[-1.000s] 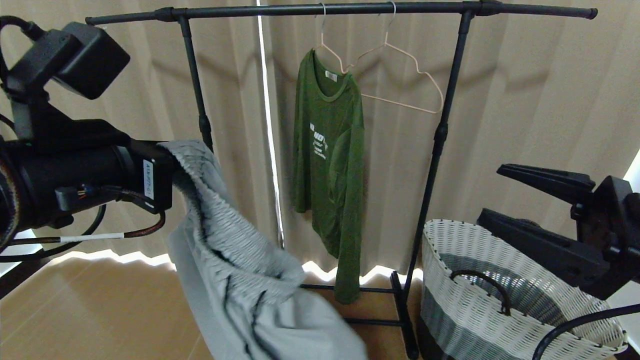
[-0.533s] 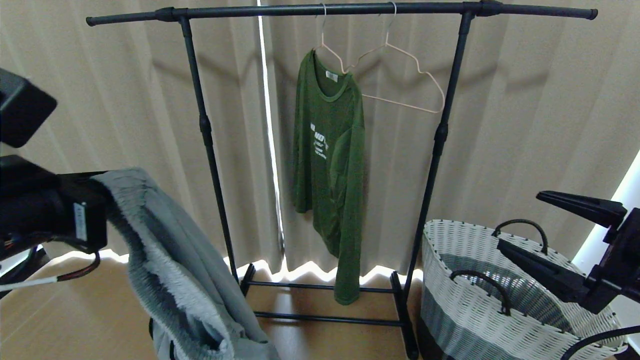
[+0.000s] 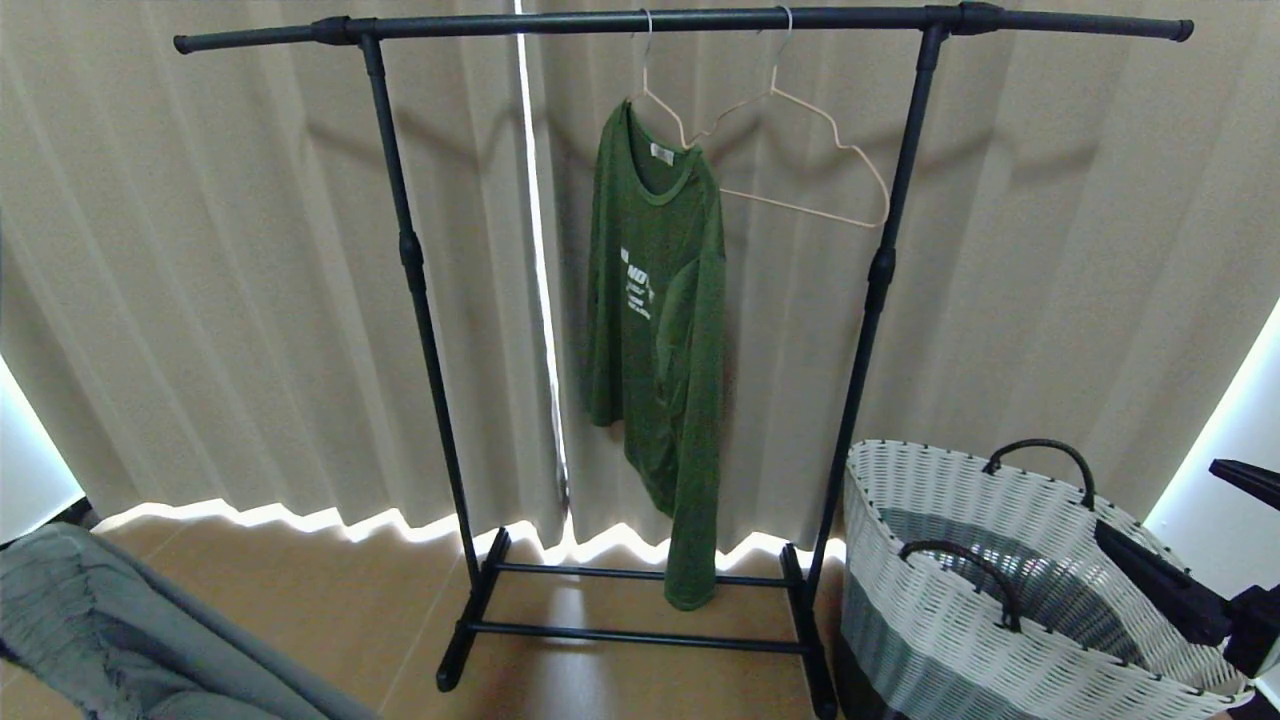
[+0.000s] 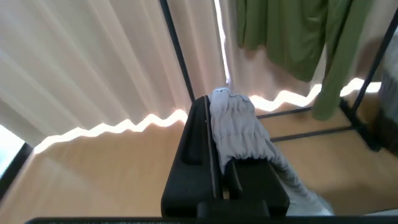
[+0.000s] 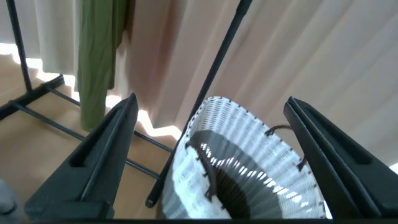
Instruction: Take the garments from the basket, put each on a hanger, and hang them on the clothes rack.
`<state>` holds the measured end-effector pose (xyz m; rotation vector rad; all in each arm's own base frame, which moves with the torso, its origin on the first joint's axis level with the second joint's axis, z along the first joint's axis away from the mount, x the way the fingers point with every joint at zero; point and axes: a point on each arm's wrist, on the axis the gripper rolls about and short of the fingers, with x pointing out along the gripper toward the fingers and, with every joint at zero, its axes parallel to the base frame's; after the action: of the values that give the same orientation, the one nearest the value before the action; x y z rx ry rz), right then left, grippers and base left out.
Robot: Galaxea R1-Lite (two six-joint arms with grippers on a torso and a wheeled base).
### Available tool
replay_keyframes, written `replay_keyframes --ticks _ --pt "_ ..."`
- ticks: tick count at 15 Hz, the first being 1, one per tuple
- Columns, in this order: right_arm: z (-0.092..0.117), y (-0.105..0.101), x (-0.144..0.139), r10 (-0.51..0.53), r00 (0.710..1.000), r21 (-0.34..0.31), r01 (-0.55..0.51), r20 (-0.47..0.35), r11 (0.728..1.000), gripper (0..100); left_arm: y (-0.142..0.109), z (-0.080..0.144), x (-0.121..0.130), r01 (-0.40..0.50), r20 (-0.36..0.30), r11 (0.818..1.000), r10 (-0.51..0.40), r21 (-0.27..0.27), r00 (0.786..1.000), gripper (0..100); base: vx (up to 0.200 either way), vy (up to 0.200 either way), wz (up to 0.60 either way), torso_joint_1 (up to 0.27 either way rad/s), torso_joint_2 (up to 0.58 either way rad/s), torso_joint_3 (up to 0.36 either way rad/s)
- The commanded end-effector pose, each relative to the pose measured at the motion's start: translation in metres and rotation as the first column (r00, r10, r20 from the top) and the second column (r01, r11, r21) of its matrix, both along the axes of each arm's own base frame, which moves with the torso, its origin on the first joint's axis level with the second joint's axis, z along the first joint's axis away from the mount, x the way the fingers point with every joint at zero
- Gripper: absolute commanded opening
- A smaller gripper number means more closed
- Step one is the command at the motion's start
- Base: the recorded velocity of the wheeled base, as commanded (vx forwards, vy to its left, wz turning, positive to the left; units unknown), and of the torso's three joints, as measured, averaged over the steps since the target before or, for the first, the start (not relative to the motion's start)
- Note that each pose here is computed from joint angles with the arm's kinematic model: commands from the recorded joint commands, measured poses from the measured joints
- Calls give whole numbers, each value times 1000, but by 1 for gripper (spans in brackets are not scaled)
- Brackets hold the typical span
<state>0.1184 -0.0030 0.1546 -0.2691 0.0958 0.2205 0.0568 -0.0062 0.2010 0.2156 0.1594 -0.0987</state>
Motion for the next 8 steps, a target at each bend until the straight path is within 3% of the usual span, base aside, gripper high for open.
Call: replay_keyframes --ticks 1,6,8 --pt "4 0 -4 -8 1000 0 8 28 1000 100 2 -8 -14 -4 35 1000 4 -7 999 0 0 0 0 0 0 0" --pt "3 0 -4 -6 1000 10 6 17 1000 100 1 -11 -8 -6 19 1000 6 -8 1000 0 0 0 0 0 0 0" --pt "4 0 -5 -6 1000 13 6 30 1000 100 1 -11 -7 -5 22 1000 5 -10 1000 0 0 0 0 56 -217 -164"
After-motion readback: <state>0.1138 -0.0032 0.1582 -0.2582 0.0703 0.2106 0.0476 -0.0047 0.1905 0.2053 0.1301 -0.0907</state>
